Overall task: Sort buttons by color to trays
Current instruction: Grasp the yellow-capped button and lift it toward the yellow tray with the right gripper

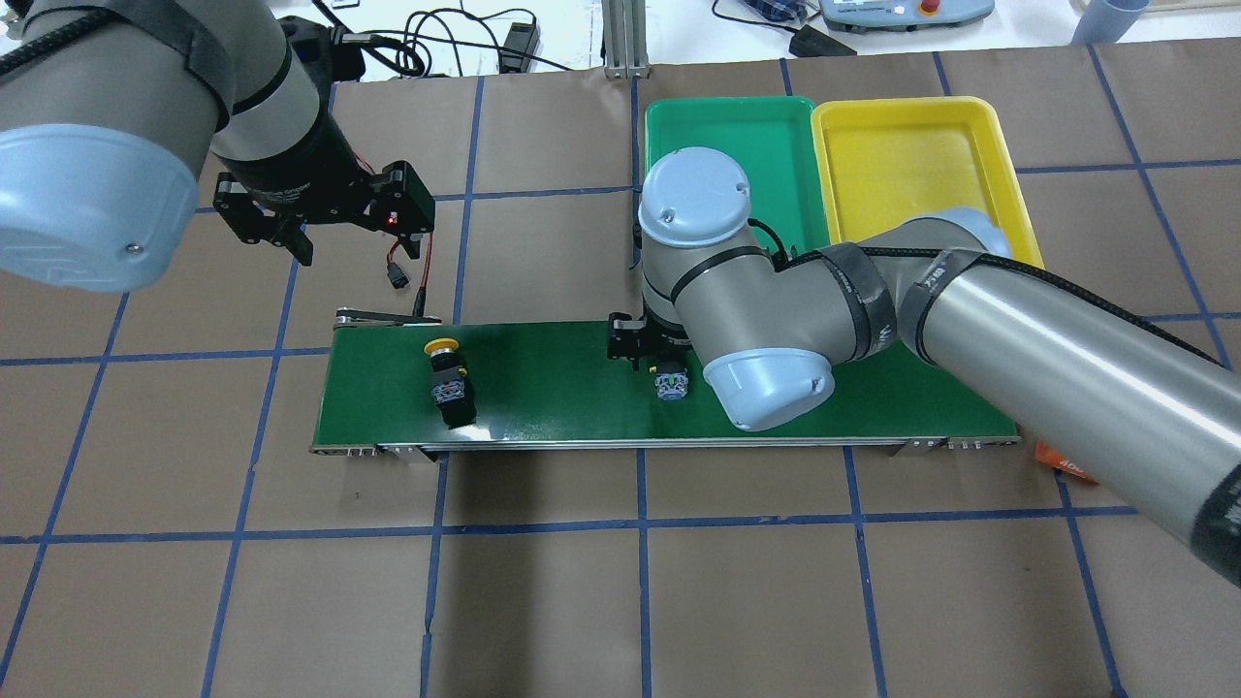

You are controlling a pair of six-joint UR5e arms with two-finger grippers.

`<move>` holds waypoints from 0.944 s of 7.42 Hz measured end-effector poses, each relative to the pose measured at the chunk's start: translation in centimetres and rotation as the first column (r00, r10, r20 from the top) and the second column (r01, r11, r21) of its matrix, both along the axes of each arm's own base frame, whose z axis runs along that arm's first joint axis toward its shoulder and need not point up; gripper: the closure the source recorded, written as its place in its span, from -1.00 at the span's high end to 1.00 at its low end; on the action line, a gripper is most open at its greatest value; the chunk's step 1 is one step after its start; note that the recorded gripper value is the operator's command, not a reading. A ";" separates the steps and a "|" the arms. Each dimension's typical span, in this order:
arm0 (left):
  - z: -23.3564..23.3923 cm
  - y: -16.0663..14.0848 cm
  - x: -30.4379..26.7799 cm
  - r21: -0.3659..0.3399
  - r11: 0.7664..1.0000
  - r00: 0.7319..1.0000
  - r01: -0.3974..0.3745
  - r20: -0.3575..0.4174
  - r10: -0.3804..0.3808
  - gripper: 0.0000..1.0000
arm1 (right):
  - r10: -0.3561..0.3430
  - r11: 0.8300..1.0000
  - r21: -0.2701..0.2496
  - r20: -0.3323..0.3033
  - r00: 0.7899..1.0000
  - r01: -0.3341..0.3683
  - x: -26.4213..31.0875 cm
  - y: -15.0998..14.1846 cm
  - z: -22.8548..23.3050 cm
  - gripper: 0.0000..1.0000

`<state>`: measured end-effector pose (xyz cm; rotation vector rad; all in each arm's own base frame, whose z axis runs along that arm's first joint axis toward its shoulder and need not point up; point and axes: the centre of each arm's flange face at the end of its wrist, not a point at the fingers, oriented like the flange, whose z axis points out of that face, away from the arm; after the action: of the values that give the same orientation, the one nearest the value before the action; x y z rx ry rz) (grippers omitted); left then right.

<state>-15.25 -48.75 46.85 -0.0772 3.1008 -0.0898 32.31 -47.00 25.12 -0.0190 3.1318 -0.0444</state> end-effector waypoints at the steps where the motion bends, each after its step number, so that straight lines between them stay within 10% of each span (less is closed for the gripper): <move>1: 0.1 -0.1 0.4 -0.003 1.000 1.000 -0.008 -0.002 0.008 1.00 | -0.006 1.000 0.014 -0.008 1.000 0.007 -0.3 -0.5 -1.2 -0.51; 3: 0.2 -0.3 0.8 -0.010 1.000 1.000 -0.015 -0.003 0.015 1.00 | -0.023 1.000 0.020 -0.009 1.000 0.023 -0.8 -1.2 -1.8 -1.00; 7: 0.3 -0.5 1.1 -0.016 1.000 1.000 -0.020 -0.004 0.020 1.00 | -0.049 0.997 0.051 -0.018 0.999 0.050 -1.9 -2.3 1.5 -1.00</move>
<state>-14.17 -49.21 47.19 -0.1091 3.1029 -0.1146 30.38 -49.27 26.58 0.0596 3.1490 0.0366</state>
